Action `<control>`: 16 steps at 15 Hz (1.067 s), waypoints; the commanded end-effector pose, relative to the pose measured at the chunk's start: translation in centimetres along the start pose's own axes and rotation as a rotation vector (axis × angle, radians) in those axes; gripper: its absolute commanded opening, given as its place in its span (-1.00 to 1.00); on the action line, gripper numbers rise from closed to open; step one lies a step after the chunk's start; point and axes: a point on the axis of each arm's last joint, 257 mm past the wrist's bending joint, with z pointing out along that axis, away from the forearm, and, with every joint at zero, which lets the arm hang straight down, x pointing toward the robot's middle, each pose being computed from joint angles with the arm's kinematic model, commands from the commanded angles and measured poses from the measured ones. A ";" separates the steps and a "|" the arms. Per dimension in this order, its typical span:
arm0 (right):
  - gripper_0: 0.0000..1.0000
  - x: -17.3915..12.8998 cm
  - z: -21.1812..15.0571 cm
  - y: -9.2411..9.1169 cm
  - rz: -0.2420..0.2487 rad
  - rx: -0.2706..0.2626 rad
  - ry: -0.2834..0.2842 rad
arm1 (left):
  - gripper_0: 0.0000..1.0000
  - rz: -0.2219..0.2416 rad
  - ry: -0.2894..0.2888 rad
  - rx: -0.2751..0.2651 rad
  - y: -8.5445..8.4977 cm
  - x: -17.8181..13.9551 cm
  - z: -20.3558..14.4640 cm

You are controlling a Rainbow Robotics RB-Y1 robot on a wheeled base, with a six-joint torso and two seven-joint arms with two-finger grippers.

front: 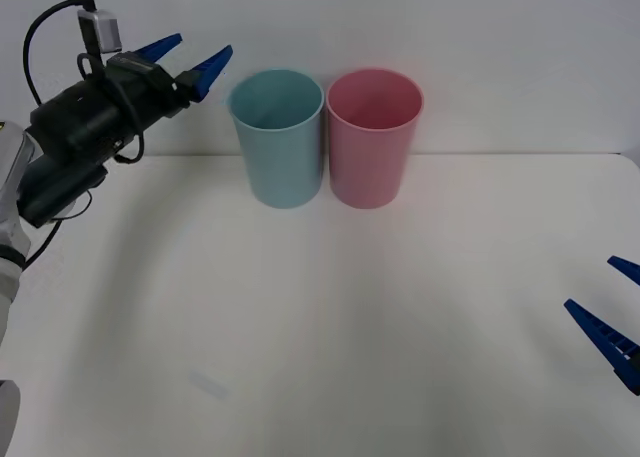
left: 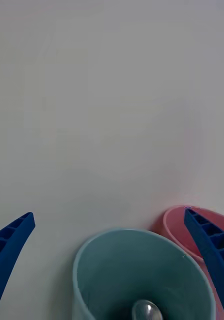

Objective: Grasp the object on the table and drop it into the matching bin: aluminum can to the light blue bin, PET bottle to the pink bin.

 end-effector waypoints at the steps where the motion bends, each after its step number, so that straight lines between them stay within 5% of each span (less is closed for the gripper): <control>1: 1.00 0.0 0.0 0.0 0.000 0.000 0.000 | 1.00 0.006 -0.020 -0.026 1.1 -0.3 -4.1; 8: 1.00 0.0 0.0 0.0 0.000 0.000 0.000 | 1.00 0.077 -0.022 -0.103 3.7 -0.4 -15.4; 16: 1.00 0.0 0.0 0.0 0.000 0.000 0.000 | 1.00 0.195 0.161 -0.113 5.6 1.9 -26.7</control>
